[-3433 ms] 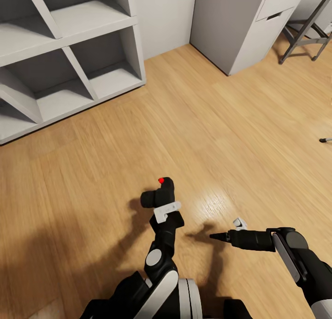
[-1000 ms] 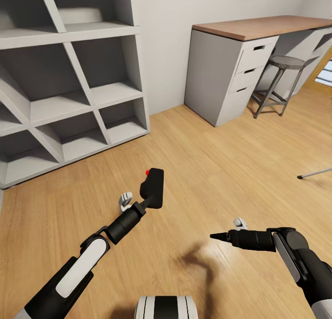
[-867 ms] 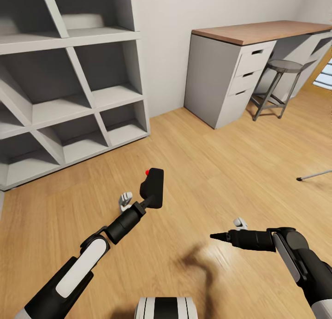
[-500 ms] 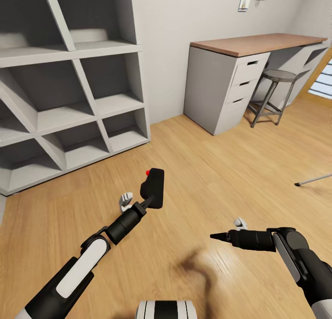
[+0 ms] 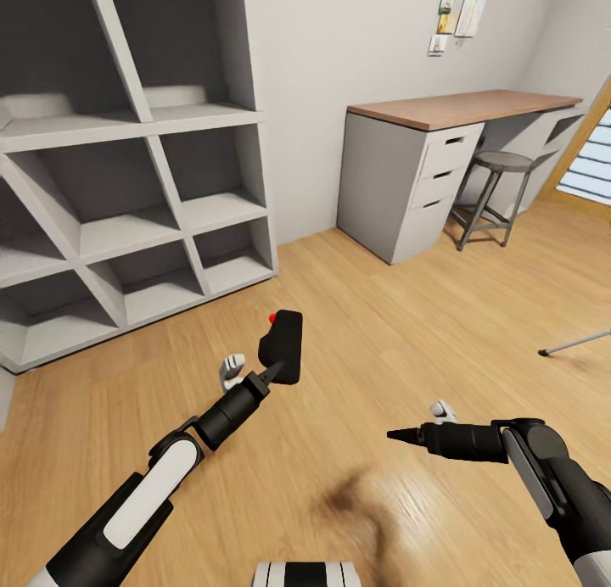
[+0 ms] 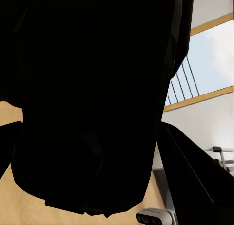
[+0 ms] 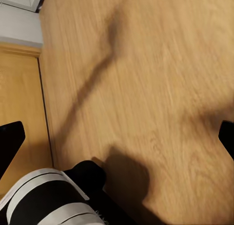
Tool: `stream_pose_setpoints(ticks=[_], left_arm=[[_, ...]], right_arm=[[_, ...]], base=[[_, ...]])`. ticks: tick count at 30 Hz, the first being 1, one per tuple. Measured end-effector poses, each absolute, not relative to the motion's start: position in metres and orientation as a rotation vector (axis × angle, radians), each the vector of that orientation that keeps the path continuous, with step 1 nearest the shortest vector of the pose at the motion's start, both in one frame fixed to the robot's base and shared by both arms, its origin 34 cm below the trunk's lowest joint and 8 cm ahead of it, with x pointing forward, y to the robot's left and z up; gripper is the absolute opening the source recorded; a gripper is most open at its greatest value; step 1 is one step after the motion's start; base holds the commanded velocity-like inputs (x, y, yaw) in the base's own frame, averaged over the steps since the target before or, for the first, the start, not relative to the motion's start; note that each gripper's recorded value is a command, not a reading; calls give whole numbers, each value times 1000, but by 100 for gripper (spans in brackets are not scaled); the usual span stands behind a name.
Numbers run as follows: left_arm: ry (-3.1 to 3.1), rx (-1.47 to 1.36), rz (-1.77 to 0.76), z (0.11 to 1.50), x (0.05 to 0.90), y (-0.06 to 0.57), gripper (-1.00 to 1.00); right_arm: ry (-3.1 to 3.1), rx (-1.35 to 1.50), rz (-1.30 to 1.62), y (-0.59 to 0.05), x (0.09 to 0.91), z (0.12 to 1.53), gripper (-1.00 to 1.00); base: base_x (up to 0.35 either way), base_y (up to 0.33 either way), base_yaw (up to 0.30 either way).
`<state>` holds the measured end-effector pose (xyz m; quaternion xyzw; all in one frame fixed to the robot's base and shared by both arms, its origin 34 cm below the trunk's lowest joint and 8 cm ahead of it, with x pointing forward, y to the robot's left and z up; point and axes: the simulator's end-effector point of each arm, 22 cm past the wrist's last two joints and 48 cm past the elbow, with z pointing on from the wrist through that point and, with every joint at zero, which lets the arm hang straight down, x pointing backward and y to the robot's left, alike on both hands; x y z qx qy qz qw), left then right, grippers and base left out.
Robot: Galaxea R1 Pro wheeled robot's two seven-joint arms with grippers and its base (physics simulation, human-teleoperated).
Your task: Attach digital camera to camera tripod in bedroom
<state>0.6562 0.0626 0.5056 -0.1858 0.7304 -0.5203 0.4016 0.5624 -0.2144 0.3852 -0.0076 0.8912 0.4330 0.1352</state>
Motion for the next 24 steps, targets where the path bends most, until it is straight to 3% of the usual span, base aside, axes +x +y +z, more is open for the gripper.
stream_pose_setpoints(ticks=[24], left_arm=[[1776, -406, -1307, 561, 653, 62, -100]], right_arm=[[2497, -81, 1223, -215, 571, 436, 100]], base=[[0, 0, 0]])
